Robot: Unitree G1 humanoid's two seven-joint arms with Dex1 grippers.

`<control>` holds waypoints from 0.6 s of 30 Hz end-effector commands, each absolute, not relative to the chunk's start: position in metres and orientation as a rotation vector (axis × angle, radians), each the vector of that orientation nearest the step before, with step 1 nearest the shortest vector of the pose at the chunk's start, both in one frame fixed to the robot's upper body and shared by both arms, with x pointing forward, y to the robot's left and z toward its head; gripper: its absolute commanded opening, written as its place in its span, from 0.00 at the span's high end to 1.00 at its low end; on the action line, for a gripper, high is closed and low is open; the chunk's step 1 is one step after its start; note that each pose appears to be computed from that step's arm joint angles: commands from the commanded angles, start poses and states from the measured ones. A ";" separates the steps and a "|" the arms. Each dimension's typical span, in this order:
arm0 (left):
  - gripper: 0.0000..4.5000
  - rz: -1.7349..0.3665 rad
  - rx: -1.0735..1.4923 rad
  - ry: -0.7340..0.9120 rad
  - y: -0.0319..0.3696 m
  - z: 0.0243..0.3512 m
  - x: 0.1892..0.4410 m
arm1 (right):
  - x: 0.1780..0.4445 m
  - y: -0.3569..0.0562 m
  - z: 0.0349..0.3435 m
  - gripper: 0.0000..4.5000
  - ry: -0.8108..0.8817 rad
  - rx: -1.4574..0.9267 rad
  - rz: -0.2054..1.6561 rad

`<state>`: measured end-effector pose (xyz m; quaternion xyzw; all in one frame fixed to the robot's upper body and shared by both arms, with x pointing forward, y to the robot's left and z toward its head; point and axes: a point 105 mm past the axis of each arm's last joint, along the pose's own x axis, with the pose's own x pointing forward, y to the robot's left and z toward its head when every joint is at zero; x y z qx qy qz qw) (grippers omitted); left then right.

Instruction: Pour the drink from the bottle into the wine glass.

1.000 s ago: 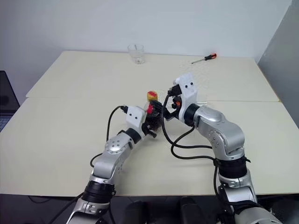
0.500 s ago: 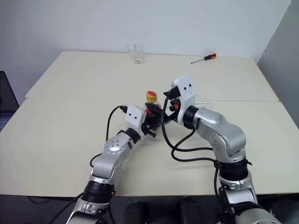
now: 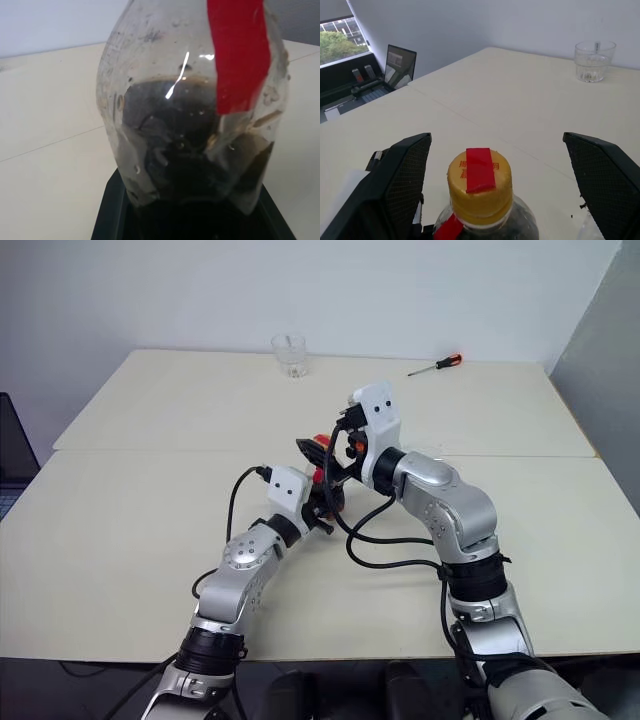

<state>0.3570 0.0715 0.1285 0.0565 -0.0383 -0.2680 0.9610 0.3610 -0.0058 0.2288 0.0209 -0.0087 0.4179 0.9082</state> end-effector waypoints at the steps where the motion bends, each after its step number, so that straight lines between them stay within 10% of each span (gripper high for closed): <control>1: 0.78 -0.562 0.113 -0.160 0.067 0.149 0.354 | 0.361 0.001 0.245 0.00 -0.088 0.035 0.879; 18: 0.78 -0.550 0.114 -0.160 0.069 0.149 0.355 | 0.388 -0.002 0.244 0.00 -0.105 0.033 0.814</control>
